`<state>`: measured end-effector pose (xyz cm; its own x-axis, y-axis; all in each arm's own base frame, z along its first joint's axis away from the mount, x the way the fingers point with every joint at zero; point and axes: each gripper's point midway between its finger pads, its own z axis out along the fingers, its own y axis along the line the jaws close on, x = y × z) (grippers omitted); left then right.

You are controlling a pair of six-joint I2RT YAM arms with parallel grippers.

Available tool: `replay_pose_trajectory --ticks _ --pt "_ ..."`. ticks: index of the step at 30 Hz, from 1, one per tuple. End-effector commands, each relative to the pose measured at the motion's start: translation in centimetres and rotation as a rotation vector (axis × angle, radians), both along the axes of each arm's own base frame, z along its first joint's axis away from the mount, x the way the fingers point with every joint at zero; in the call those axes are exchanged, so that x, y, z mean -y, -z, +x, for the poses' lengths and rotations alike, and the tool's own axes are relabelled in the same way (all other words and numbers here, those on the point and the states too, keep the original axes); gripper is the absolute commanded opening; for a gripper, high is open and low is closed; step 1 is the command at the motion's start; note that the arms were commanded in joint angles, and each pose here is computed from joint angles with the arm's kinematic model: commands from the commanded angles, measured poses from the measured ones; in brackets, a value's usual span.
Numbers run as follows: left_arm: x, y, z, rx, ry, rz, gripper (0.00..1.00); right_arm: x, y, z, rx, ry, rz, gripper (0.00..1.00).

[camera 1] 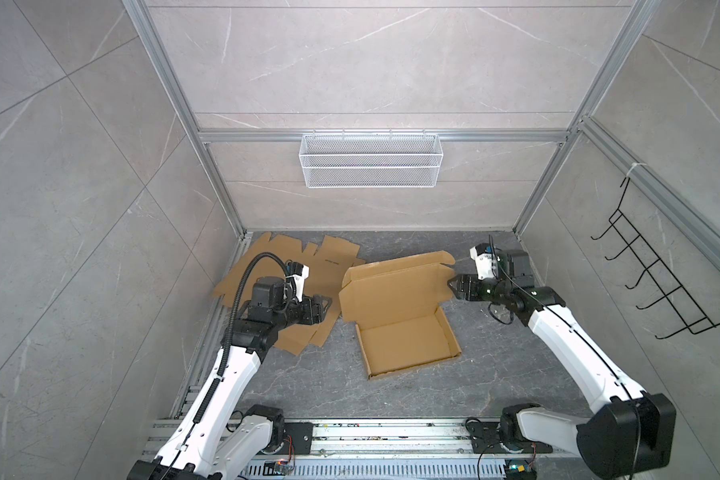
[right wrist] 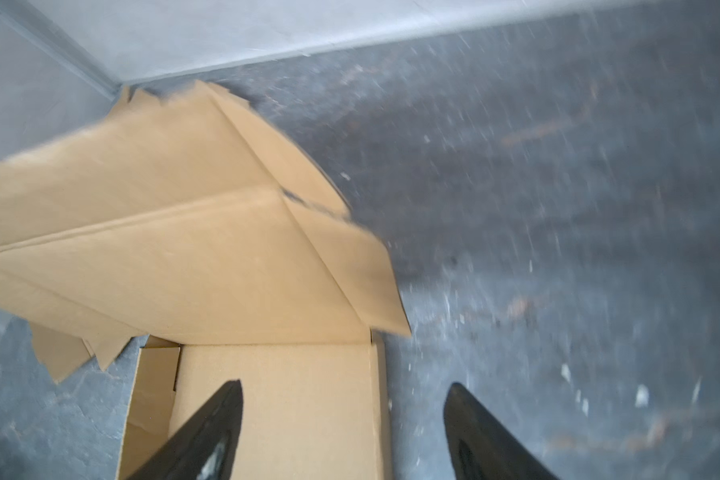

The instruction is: Fold the paper box

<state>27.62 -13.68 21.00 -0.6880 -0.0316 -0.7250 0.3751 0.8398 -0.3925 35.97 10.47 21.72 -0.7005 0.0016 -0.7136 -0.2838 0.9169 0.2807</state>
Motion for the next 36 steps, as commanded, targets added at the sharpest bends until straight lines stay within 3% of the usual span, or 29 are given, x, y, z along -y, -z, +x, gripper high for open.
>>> replay_pose_trajectory --ticks 1,13,19,30,36 --pt "1.6 -1.8 0.7 0.111 0.034 -0.046 0.74 -0.6 -0.6 0.9 0.047 -0.133 -0.088 0.78" --pt "4.3 1.1 3.0 0.110 0.096 -0.005 0.68 -1.5 2.5 4.0 0.043 -0.249 -0.160 0.78" --pt "5.2 2.1 3.2 0.112 0.132 0.022 0.61 -2.4 3.4 4.3 0.031 -0.290 -0.117 0.76" --pt "6.3 2.9 3.6 0.108 0.161 0.041 0.34 -2.7 3.6 3.1 0.003 -0.300 -0.083 0.59" --pt "6.6 2.9 3.9 0.112 0.165 0.049 0.22 -2.3 3.7 2.7 0.013 -0.277 -0.089 0.42"
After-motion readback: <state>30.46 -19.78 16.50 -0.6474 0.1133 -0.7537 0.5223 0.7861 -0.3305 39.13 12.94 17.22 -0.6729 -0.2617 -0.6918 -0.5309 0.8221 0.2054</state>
